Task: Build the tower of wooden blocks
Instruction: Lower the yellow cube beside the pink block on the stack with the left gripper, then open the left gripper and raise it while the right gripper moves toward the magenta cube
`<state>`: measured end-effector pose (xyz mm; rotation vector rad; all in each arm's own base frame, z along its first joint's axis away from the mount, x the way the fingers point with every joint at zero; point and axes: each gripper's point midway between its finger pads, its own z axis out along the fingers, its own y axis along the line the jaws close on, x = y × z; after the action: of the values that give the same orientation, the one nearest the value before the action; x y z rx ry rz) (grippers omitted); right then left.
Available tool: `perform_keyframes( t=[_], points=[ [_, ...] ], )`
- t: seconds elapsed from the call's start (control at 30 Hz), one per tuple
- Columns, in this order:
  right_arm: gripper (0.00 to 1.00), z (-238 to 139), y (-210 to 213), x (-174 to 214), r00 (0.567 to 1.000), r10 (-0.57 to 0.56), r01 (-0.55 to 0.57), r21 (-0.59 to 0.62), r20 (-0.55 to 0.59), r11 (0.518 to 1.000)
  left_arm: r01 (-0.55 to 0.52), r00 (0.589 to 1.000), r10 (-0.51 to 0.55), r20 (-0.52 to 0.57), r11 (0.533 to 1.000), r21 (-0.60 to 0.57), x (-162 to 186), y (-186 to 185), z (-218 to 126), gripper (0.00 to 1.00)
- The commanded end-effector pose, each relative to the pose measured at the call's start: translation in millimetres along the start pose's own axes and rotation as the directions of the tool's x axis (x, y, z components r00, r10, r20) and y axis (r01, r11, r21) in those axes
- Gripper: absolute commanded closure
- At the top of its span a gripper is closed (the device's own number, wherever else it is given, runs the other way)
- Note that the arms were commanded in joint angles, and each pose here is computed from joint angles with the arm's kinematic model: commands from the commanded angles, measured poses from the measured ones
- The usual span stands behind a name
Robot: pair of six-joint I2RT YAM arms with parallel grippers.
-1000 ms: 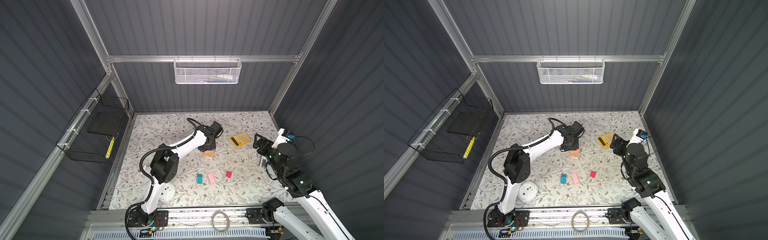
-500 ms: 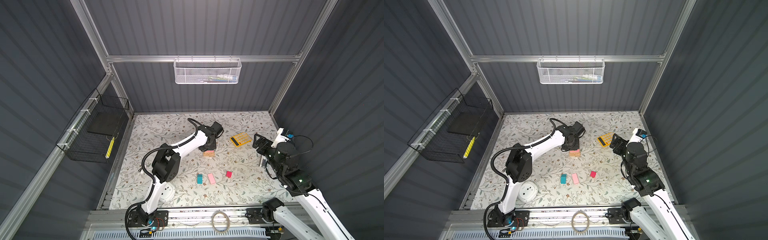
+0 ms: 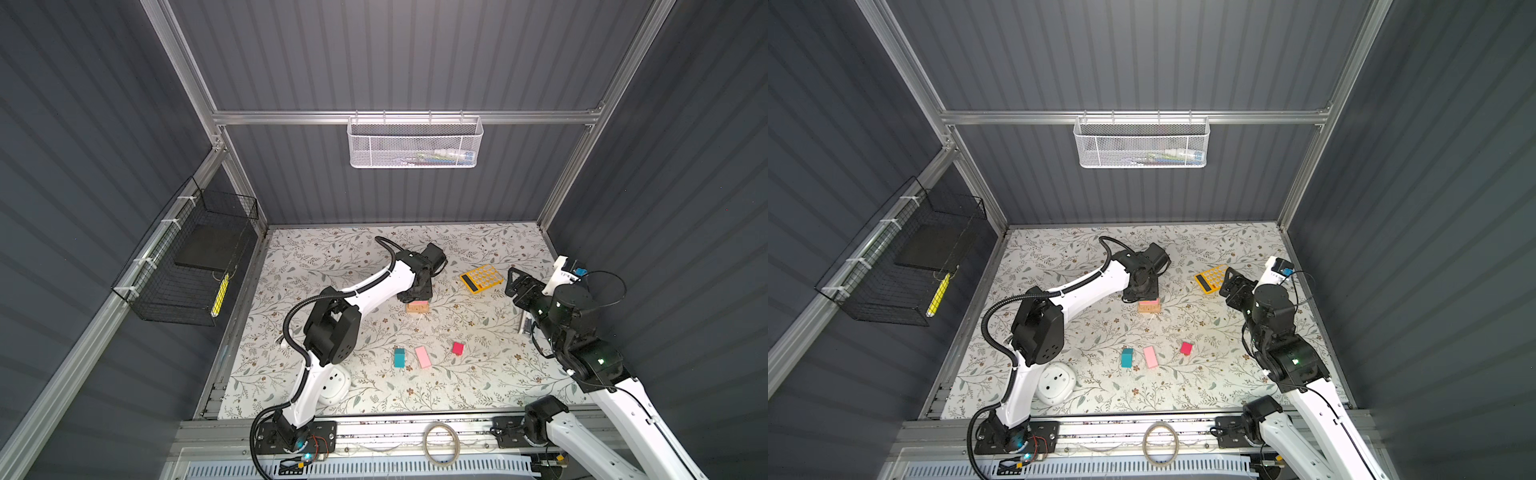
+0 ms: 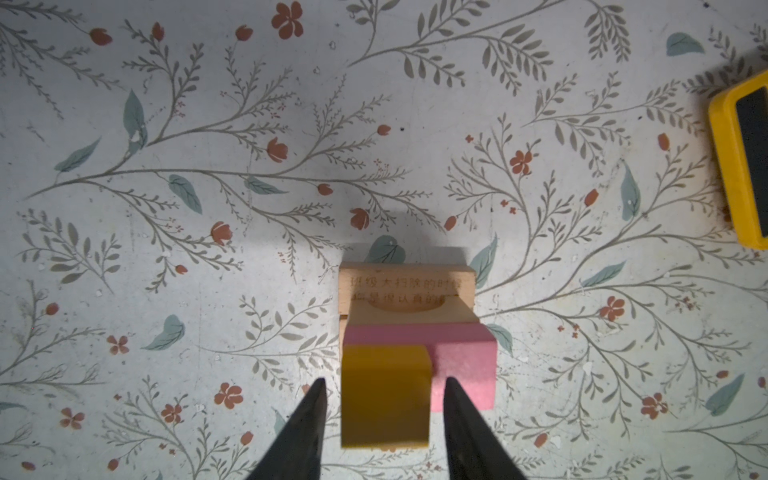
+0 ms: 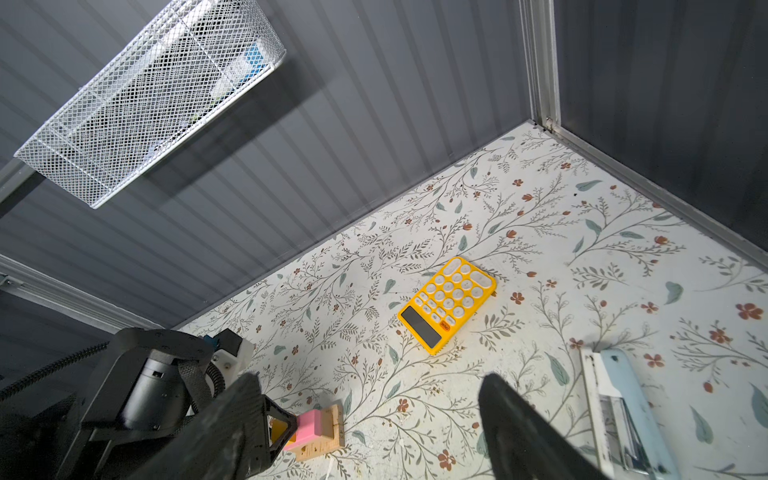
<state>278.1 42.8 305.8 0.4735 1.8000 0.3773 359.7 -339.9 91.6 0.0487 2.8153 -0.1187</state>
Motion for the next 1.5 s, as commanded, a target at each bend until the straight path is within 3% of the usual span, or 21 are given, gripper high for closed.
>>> perform_keyframes(
  t=[0.0,0.2,0.33,0.8,1.07,1.27,1.37,1.47],
  points=[
    [0.16,3,1,0,1.0,0.003,-0.003,-0.008,0.005,1.0,0.014,1.0,-0.014,0.0,1.0,0.002,-3,-1,0,0.49],
    [0.13,6,1,2,1.0,-0.003,0.003,-0.001,-0.007,1.0,0.011,0.999,-0.012,0.03,1.0,0.024,-10,-3,-17,0.34],
    [0.01,14,5,8,0.999,-0.025,0.025,-0.004,-0.047,1.0,0.002,0.997,-0.006,0.075,0.998,0.056,-19,-4,-41,0.32],
    [0.01,58,17,52,0.968,-0.079,0.075,-0.028,-0.238,0.997,-0.087,0.955,0.046,0.293,0.988,0.129,-31,26,-148,0.27],
    [0.1,61,19,88,0.875,-0.148,0.143,-0.046,-0.461,0.989,-0.123,0.88,0.06,0.471,0.987,0.103,-40,60,-203,0.21],
    [0.18,48,10,131,0.801,-0.143,0.166,-0.013,-0.582,0.986,-0.092,0.813,-0.01,0.582,0.985,0.146,-56,85,-233,0.17],
    [0.19,44,7,155,0.754,-0.167,0.235,0.023,-0.636,0.972,-0.093,0.804,-0.015,0.595,0.984,0.149,-51,92,-231,0.16],
    [0.24,40,9,176,0.727,-0.144,0.235,0.046,-0.671,0.971,-0.112,0.812,-0.011,0.584,0.978,0.175,-43,92,-222,0.14]
  ],
)
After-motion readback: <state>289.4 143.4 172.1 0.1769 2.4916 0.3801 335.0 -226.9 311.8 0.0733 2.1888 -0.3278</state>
